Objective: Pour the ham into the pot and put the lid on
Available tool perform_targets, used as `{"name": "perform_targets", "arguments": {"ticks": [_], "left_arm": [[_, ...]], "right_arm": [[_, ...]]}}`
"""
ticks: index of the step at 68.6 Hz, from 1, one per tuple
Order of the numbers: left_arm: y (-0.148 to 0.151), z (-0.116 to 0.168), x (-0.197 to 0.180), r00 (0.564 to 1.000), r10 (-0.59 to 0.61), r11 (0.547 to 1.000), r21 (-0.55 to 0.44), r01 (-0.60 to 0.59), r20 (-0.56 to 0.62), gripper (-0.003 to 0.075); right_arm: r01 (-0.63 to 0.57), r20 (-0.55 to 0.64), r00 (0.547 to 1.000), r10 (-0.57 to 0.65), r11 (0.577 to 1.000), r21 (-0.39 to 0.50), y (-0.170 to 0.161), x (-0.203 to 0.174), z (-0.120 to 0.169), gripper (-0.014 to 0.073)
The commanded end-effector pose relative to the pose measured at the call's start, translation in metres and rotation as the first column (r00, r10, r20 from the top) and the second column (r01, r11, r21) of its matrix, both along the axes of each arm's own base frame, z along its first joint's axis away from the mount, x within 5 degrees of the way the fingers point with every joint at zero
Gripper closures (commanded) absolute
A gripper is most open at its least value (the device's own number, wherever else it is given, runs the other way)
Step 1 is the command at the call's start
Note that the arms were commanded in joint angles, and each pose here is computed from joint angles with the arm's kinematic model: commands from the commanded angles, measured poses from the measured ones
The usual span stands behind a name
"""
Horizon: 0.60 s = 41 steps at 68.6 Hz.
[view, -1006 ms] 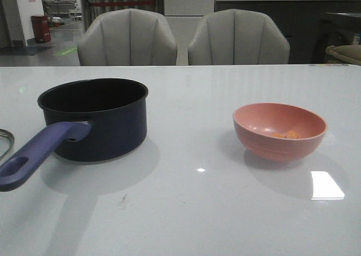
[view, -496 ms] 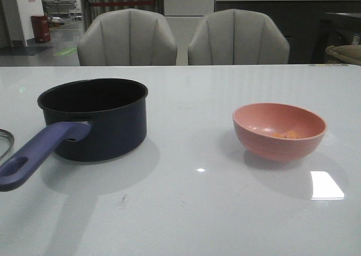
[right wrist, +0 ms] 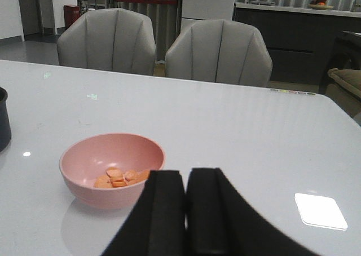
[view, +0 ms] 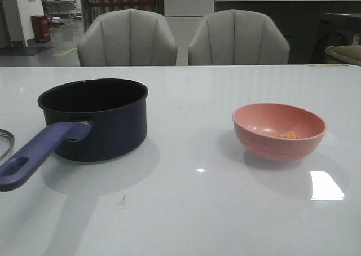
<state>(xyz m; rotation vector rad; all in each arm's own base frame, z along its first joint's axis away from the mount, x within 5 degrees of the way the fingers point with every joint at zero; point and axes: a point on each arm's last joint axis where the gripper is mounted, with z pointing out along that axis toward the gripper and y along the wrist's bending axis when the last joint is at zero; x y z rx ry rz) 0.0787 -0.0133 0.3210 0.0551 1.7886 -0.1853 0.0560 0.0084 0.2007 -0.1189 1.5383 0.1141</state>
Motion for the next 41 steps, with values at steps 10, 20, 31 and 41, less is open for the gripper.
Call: {"name": "perform_targets", "arguments": {"ticks": [10, 20, 31, 41], "left_arm": [[0.006, -0.002, -0.041, 0.962, -0.003, 0.999, 0.042, -0.009, 0.272, 0.0115], [0.007, -0.013, -0.053, 0.959, -0.074, 0.996, 0.069, 0.057, 0.274, 0.0115], [0.005, -0.016, -0.056, 0.956, -0.158, 0.987, 0.075, 0.143, 0.249, 0.0115], [0.004, -0.017, -0.057, 0.947, -0.206, 0.978, 0.076, 0.193, 0.245, 0.0115]], "right_arm": [[0.005, 0.098, 0.995, -0.006, 1.000, 0.008, -0.001, -0.002, 0.010, 0.0436], [0.005, 0.098, 0.995, -0.006, 1.000, 0.008, -0.001, -0.002, 0.010, 0.0436], [0.005, 0.099, 0.995, -0.006, 1.000, 0.008, -0.001, -0.002, 0.010, 0.0436], [0.001, 0.192, 0.981, -0.009, 0.999, 0.045, -0.001, -0.004, 0.019, 0.0436]]}}
